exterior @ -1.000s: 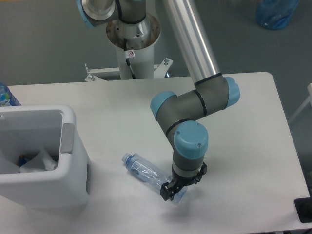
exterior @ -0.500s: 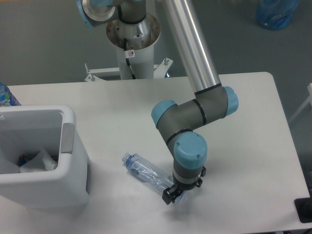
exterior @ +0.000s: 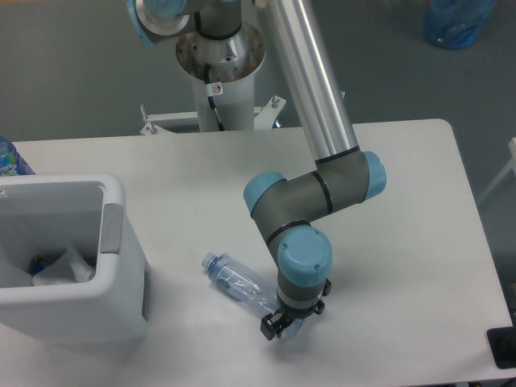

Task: Place the trash in the trash can
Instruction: 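Lower the gripper around the bottle's middle and close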

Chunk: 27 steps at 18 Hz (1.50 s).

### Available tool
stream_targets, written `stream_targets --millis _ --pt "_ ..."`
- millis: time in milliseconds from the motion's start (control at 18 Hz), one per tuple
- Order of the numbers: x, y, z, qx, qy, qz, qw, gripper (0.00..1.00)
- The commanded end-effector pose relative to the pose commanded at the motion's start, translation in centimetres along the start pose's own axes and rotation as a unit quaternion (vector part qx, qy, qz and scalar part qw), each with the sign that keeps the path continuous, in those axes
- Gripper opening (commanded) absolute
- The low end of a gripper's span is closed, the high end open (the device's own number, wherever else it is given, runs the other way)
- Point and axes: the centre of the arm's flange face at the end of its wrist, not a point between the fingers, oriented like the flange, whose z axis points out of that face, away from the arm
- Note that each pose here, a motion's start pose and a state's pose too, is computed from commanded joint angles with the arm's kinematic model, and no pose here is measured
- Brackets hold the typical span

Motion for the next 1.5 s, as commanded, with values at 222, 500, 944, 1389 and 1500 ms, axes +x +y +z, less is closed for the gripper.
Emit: stream_targets --millis 222,500,944,1389,1500 --pt "0.0 0.0 -0.2 0.001 0.000 0.000 1.0000 0.63" --pt "0.0 0.1 -0.2 0.001 0.000 0.000 1.0000 0.59" --pt "0.0 0.2 -0.9 0.005 0.000 0.002 1.0000 0.58" --pt "0.1 0.3 -5.5 0.035 0.012 0.009 0.9993 0.55" --pt "0.1 -0.1 -7.7 0.054 0.016 0.009 0.9984 0.55"
